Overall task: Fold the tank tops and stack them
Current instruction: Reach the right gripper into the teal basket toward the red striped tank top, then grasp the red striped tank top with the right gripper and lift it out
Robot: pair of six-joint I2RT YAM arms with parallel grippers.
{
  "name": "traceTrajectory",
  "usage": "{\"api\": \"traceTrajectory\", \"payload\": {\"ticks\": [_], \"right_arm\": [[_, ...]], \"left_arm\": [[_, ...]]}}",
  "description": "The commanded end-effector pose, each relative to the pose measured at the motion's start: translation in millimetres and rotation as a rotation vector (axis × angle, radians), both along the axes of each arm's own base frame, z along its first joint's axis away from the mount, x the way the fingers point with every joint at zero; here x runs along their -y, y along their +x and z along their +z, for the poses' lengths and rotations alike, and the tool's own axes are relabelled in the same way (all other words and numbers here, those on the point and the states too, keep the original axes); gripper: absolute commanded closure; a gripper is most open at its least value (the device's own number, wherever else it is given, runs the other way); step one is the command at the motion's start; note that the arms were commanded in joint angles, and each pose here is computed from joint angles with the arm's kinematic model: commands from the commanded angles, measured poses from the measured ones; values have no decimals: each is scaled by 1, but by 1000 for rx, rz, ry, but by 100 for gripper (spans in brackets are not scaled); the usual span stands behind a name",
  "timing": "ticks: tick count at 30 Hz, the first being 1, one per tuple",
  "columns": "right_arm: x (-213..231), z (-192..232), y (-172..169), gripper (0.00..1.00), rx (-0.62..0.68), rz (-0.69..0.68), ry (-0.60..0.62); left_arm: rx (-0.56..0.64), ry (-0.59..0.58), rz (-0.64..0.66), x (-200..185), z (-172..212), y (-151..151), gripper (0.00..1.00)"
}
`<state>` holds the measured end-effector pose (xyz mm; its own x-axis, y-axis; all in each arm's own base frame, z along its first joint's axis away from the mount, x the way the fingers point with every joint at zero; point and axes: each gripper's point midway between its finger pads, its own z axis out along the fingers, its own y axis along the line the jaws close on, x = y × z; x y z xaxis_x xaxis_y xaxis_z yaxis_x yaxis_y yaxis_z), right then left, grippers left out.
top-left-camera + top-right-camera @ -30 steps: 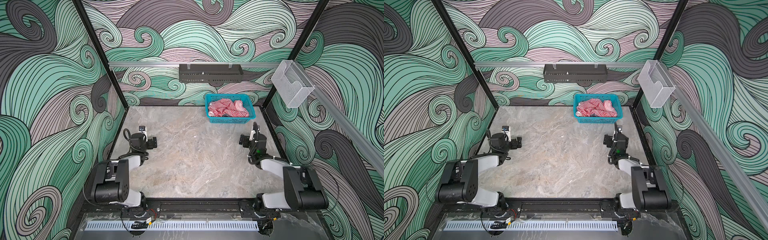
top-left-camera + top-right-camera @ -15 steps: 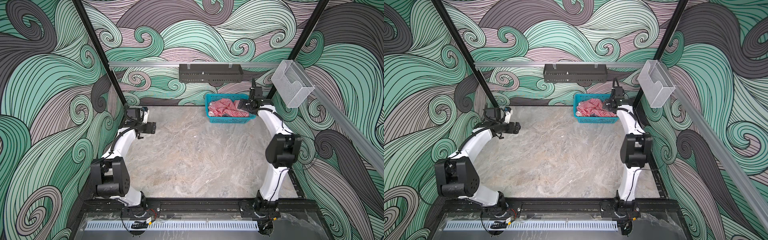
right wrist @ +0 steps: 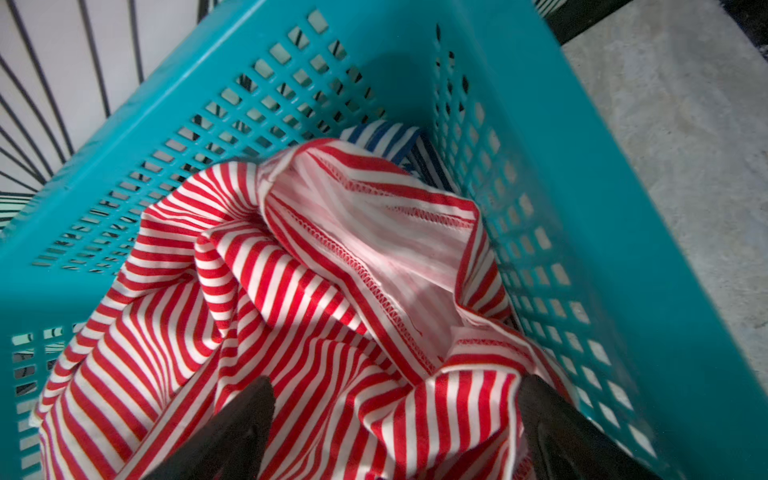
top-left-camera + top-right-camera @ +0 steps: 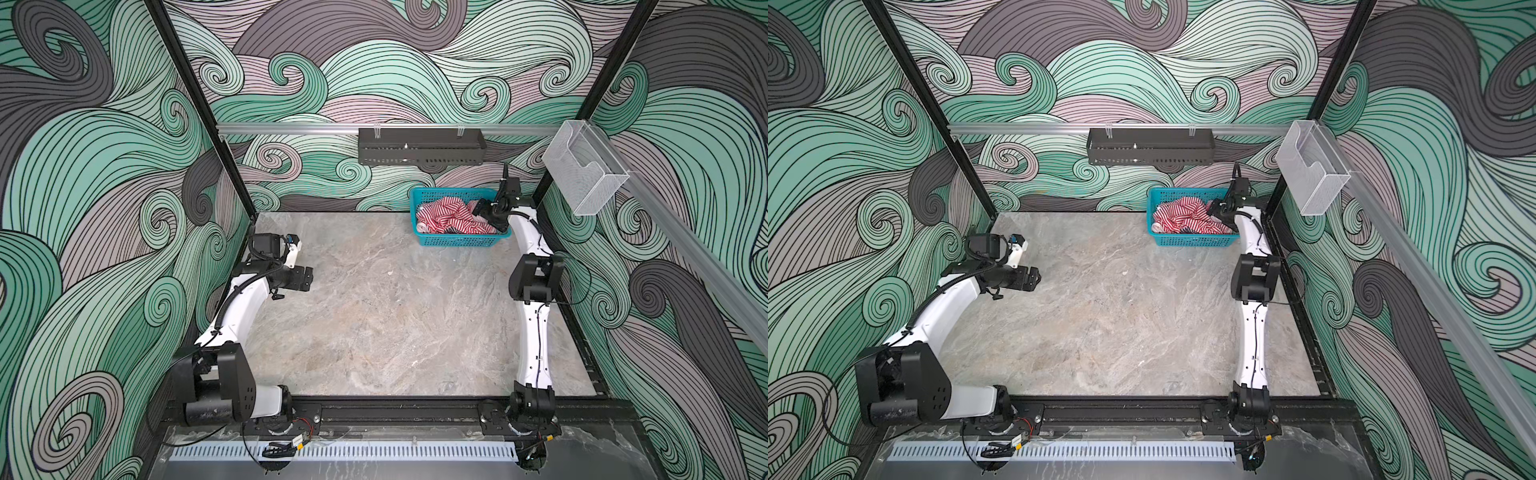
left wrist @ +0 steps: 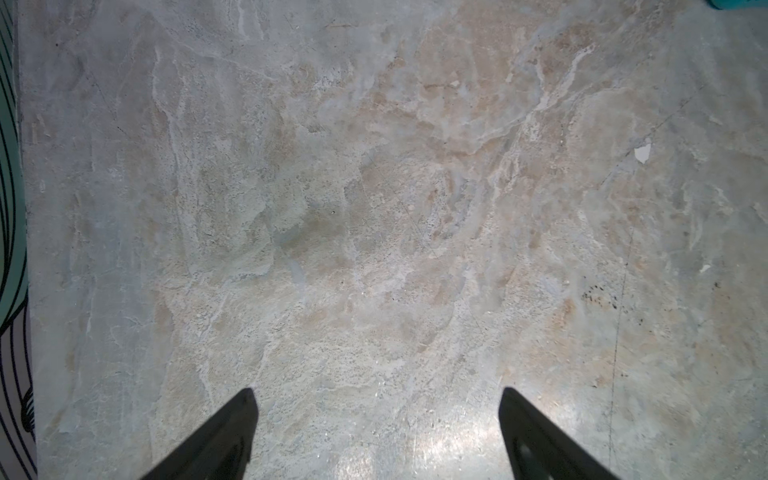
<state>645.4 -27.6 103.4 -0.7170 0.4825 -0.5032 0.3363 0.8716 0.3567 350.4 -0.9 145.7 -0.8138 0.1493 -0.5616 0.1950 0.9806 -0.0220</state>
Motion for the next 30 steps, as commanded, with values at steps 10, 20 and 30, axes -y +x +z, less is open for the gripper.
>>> {"api": "traceTrajectory", "payload": {"ticks": [10,20,30], "right_arm": [[-33,-41,0,13,-62,79,77],[-45,-4,-2,100,-10,114,68],[-63,123,-25,100,236,123,161]], "left_arm": [[-33,-7,21,1,-4,-10,7],[-37,-5,42,-1,-7,-10,7],[-61,-43,47,3,-7,1,7]]}}
